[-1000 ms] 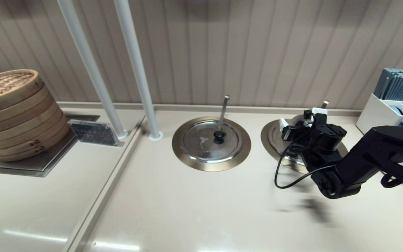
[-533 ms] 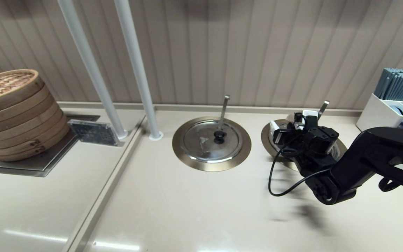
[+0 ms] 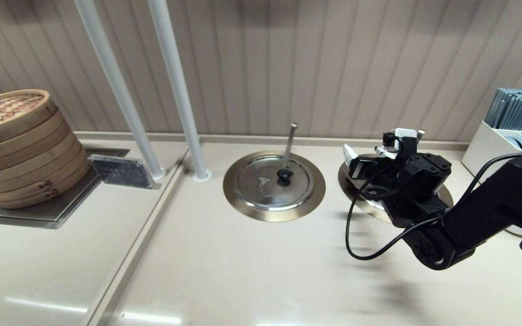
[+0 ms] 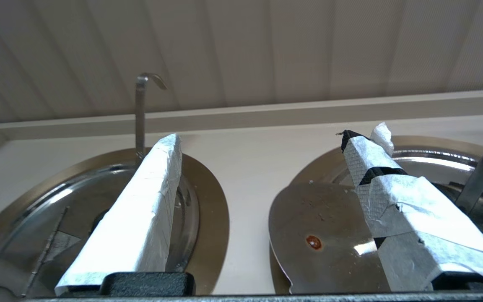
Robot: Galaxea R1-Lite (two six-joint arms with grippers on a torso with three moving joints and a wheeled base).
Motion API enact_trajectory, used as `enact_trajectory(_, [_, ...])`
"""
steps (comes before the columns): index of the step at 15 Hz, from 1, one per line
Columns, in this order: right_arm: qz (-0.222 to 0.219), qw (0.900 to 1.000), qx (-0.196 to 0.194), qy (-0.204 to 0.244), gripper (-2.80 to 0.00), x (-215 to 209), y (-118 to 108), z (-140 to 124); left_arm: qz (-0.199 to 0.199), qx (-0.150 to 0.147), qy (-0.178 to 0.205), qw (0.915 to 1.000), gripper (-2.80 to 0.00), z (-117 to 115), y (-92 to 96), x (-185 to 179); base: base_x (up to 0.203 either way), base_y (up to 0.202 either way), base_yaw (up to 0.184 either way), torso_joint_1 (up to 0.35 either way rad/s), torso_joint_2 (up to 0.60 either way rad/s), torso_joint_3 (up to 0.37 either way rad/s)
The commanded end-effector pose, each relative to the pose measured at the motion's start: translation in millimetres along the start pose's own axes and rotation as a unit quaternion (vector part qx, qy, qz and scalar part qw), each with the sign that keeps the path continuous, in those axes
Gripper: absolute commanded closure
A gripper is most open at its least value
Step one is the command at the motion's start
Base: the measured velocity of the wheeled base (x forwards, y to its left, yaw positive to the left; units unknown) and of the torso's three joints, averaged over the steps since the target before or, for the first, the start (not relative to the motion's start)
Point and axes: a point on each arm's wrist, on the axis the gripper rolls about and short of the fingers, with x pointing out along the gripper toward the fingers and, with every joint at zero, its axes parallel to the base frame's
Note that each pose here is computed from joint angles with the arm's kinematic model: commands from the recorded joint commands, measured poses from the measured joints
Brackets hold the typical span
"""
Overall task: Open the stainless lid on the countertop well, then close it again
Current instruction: Open the lid, then stir with a spoon
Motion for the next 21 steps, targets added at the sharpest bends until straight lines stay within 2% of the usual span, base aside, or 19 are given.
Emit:
enact_trajectory(1, [-0.004, 1.0, 0.003, -0.027, -2.8, -4, -3, 23, 0.0, 0.0, 0.0, 1.0, 0.0, 0, 0.0, 0, 0.0, 0.0, 0.0, 0.0, 0.0, 0.0])
enact_trajectory(4, [-0.05, 0.998, -0.028, -0.006, -2.8, 9, -36, 20, 0.0, 0.0, 0.0, 1.0, 0.0, 0, 0.0, 0, 0.0, 0.0, 0.0, 0.0, 0.0, 0.0])
enact_trajectory(7, [-0.121, 0.991, -0.047, 0.018, -2.8, 37, -92, 1, 0.0, 0.0, 0.0, 1.0, 0.0, 0, 0.0, 0, 0.0, 0.0, 0.0, 0.0, 0.0, 0.0])
enact_trajectory(9, [-0.149, 0.987, -0.045, 0.039, -2.8, 52, -116, -14, 0.0, 0.0, 0.0, 1.0, 0.0, 0, 0.0, 0, 0.0, 0.0, 0.0, 0.0, 0.0, 0.0])
enact_trajectory(14, [-0.159, 0.985, -0.035, 0.062, -2.8, 69, -126, -36, 0.0, 0.0, 0.0, 1.0, 0.0, 0, 0.0, 0, 0.0, 0.0, 0.0, 0.0, 0.0, 0.0])
enact_trajectory(16, [-0.166, 0.984, -0.036, 0.058, -2.8, 75, -134, -40, 0.0, 0.0, 0.0, 1.0, 0.0, 0, 0.0, 0, 0.0, 0.0, 0.0, 0.0, 0.0, 0.0])
enact_trajectory(21, [-0.193, 0.979, -0.039, 0.061, -2.8, 104, -163, -48, 0.0, 0.0, 0.0, 1.0, 0.0, 0, 0.0, 0, 0.0, 0.0, 0.0, 0.0, 0.0, 0.0])
